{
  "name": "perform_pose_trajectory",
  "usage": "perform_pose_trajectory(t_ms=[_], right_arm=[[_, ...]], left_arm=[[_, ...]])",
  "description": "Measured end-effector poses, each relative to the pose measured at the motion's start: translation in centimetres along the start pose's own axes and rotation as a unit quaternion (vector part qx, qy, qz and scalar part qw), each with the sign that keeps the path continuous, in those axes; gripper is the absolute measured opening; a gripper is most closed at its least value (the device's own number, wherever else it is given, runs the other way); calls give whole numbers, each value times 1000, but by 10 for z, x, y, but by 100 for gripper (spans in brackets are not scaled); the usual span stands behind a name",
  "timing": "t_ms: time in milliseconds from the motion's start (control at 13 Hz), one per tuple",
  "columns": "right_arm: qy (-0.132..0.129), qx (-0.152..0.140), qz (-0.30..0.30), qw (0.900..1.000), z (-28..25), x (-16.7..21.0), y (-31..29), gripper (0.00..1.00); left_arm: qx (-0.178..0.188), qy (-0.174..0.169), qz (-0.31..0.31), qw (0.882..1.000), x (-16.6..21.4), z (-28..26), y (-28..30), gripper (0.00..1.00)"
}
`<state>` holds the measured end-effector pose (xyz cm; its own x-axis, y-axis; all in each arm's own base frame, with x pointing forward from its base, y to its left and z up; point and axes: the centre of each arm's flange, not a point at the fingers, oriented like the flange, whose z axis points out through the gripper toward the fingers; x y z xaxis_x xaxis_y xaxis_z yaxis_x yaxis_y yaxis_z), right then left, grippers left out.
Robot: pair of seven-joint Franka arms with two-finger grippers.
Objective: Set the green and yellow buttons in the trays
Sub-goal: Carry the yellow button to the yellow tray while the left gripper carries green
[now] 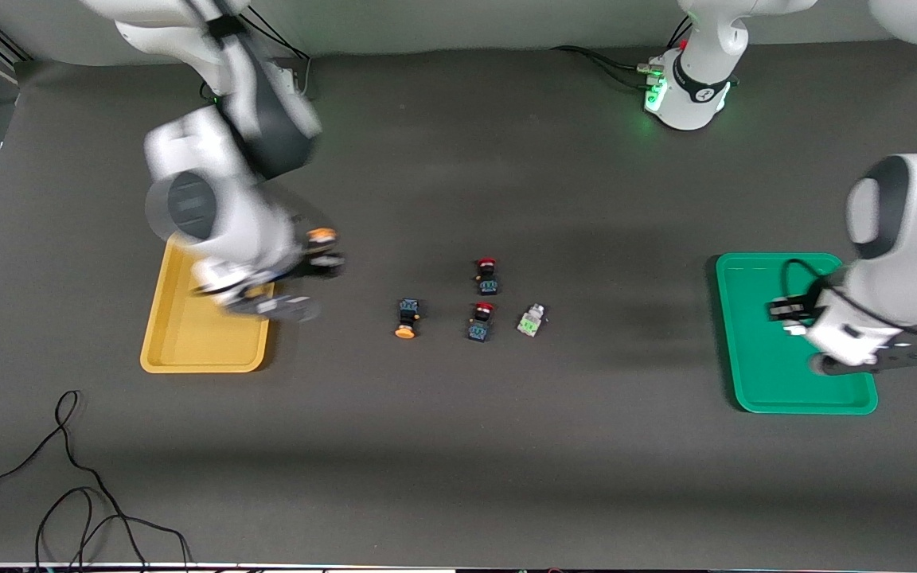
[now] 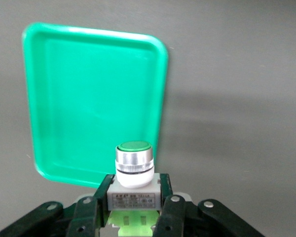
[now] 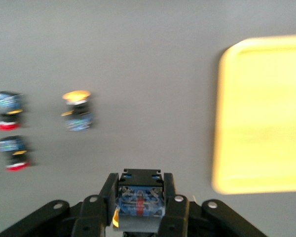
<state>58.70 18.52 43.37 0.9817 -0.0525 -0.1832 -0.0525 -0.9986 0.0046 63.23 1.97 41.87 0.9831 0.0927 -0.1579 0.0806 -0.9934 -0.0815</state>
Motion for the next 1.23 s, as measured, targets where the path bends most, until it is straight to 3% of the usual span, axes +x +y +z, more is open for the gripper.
perform_pose_trajectory(t_ms=[308,538,769,1077,1231], right_arm=[[6,-13,-30,999,-4,15,196,41],[38,-23,-48,998,61,10,275,41],[37,-27,-45,998,153,5,289,41],[27,-21,-40,999,223,21,280,41],[28,-25,-39,999,226,27,278,58]], left_arm=[[-11,27,34,999,4,67,-74,42],[-13,74,49,996,-7,152,-75,42],[-15,96,67,993,-26,211,-88,42],[-13,101,76,992,-35,226,-129,42],[-14,100,76,992,-35,238,-134,42]])
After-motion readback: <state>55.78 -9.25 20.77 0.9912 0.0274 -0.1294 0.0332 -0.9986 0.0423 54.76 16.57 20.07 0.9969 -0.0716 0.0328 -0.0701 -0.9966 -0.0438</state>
